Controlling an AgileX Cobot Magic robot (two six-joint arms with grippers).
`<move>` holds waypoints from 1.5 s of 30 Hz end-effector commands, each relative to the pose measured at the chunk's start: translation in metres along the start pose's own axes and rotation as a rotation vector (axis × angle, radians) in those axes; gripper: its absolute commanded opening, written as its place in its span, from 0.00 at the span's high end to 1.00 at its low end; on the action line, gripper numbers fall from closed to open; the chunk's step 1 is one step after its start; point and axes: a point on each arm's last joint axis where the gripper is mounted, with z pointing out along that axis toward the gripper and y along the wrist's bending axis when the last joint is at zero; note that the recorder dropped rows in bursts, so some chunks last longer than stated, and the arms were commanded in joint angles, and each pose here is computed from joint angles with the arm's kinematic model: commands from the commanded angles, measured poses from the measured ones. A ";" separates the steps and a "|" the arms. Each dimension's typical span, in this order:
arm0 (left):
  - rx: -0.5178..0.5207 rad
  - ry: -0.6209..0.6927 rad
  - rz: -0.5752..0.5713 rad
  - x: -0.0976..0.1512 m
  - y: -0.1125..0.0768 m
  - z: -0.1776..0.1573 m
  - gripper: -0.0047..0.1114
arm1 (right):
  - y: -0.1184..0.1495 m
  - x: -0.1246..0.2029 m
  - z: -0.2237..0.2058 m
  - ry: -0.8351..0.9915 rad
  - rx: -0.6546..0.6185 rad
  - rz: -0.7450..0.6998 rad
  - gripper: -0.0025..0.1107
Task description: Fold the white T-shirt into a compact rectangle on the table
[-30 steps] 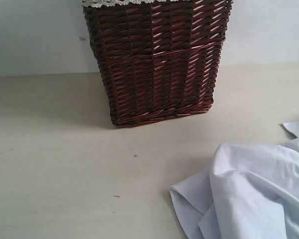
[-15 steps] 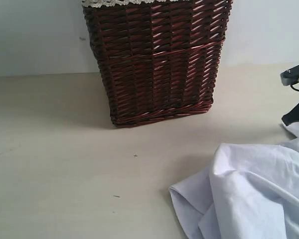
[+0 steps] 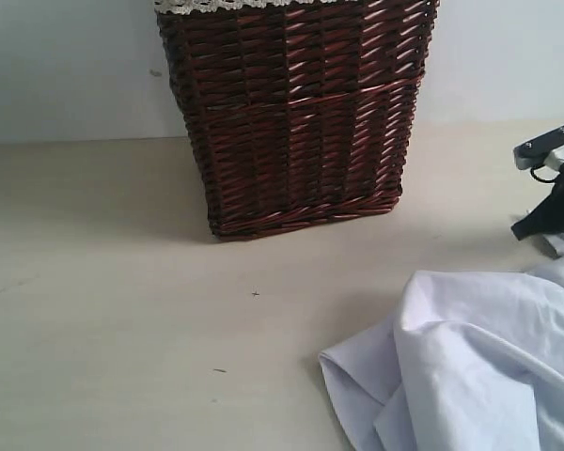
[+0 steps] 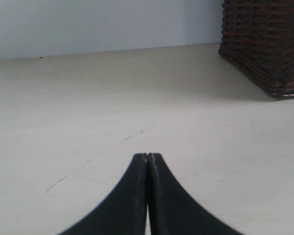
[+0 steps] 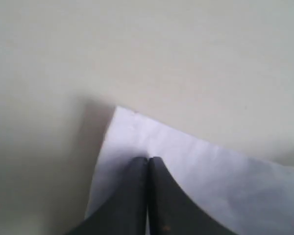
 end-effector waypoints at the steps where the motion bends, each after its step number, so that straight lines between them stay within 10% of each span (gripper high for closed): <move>1: 0.005 -0.013 0.001 -0.001 0.000 0.000 0.96 | 0.008 0.001 0.025 -0.080 -0.006 0.053 0.98; 11: 0.005 -0.013 0.001 -0.001 0.000 0.000 0.96 | -0.009 -0.049 0.029 -0.465 0.009 0.374 0.98; 20: 0.005 -0.013 0.001 -0.001 0.000 0.000 0.96 | -0.018 -0.038 -0.019 -0.159 0.046 0.247 0.98; 35: 0.005 -0.013 0.001 -0.001 0.000 0.000 0.96 | 0.008 -0.014 0.052 -0.226 -0.001 0.170 0.98; 45: 0.005 -0.013 0.001 -0.001 0.000 0.000 0.96 | -0.001 -0.036 0.075 -0.415 -0.036 0.509 0.98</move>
